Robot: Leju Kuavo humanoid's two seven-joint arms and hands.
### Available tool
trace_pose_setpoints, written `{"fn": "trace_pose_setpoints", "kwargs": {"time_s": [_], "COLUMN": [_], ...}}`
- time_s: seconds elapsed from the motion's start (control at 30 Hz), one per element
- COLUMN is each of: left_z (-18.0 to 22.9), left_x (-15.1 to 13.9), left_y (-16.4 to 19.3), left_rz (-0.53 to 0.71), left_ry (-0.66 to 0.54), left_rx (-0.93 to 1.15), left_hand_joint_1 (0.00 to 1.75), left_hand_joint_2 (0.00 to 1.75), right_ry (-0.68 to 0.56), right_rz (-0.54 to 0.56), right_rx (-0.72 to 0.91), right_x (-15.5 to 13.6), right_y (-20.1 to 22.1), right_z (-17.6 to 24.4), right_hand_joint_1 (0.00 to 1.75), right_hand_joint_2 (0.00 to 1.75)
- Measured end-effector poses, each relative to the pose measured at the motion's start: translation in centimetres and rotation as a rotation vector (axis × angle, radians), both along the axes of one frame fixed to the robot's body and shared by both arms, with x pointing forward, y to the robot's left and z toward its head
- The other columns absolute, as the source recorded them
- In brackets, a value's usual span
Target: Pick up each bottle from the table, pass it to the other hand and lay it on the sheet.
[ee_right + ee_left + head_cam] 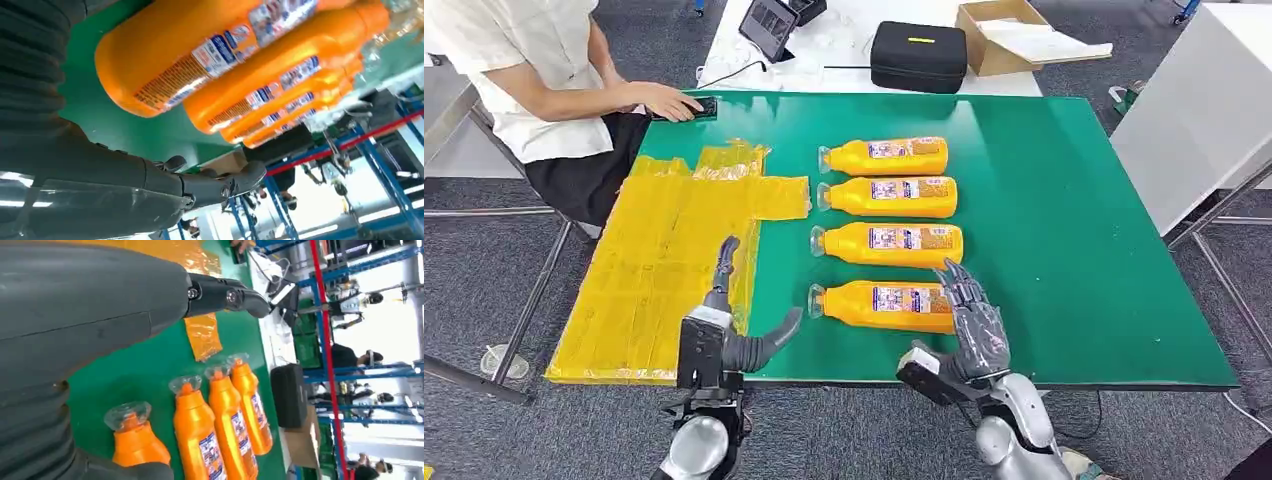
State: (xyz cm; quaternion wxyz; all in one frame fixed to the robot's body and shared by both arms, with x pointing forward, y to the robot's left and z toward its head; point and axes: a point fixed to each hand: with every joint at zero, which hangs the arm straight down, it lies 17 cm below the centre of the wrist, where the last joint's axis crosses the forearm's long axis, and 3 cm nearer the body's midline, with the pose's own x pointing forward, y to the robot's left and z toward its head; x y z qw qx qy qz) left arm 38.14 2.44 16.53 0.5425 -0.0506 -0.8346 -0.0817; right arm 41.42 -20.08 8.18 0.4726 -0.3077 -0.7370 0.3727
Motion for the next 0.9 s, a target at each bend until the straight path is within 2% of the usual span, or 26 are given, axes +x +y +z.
{"fn": "trace_pose_setpoints", "kwargs": {"time_s": [0.9], "left_z": [0.2], "left_x": [-0.1], "left_y": [-2.0], "left_rz": [-0.039], "left_ry": [0.014], "left_rx": [0.033], "left_hand_joint_1": [0.0], "left_hand_joint_2": [1.75], "right_ry": [0.241], "right_rz": [0.003], "right_rx": [-0.276], "right_x": [3.4], "right_y": [-2.1], "right_z": [-5.4], "right_hand_joint_1": [0.0], "right_hand_joint_2": [1.75]}}
